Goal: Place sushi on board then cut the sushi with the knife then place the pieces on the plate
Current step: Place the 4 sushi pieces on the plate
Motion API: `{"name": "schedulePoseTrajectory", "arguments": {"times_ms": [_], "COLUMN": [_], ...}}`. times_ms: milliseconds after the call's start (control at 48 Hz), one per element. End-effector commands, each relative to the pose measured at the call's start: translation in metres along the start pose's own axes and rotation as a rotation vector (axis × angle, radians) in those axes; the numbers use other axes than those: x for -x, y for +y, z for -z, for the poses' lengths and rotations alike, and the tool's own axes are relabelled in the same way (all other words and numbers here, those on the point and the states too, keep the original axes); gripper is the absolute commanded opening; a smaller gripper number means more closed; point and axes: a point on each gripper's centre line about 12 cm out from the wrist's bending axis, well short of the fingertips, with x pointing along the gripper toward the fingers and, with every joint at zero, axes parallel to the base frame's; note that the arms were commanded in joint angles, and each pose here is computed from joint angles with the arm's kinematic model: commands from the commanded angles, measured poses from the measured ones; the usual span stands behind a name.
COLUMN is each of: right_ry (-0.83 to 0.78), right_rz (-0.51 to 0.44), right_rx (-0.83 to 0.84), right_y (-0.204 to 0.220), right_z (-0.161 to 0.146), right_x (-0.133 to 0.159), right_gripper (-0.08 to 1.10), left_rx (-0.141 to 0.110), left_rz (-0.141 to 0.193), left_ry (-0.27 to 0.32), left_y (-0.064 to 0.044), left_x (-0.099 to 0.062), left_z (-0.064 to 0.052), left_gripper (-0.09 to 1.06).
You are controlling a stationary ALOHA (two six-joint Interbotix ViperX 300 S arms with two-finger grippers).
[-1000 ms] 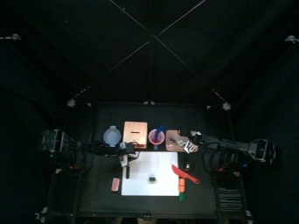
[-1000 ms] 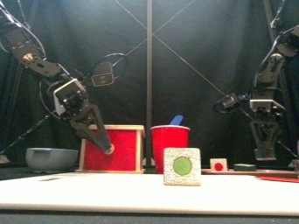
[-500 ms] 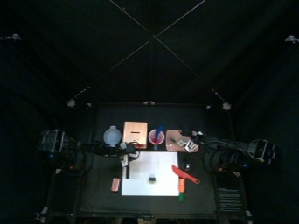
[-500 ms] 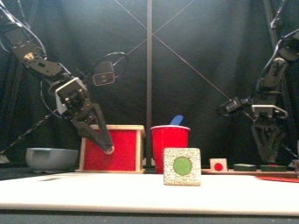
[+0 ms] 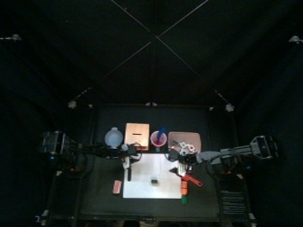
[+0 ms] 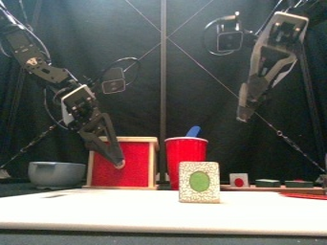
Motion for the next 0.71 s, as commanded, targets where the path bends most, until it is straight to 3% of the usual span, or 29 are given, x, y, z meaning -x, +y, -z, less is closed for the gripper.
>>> {"name": "schedulePoseTrajectory", "arguments": {"times_ms": [21,312,708], "right_ry": [-0.038,0.012,0.093], "right_rz": [-0.034,-0.039,-0.033], "right_rx": [0.024,0.06,0.08], "right_y": [0.016,0.038,0.053], "right_z": [-0.017,-0.03,-0.022], "right_x": [-0.009,-0.058,-0.107], "right_gripper": [0.94,0.94,0.94], "left_rx": [0.006,0.006,-0.001], "left_rz": [-0.001,-0.001,0.0], "left_ry": [-0.031,-0.025,-0.017], "left_y": [0.001,0.001,0.0], "left_x": [0.0,0.001,0.001], "left_z": [-0.011,-0.008,-0.007], "left_gripper": [0.75,0.75,0.75]}}
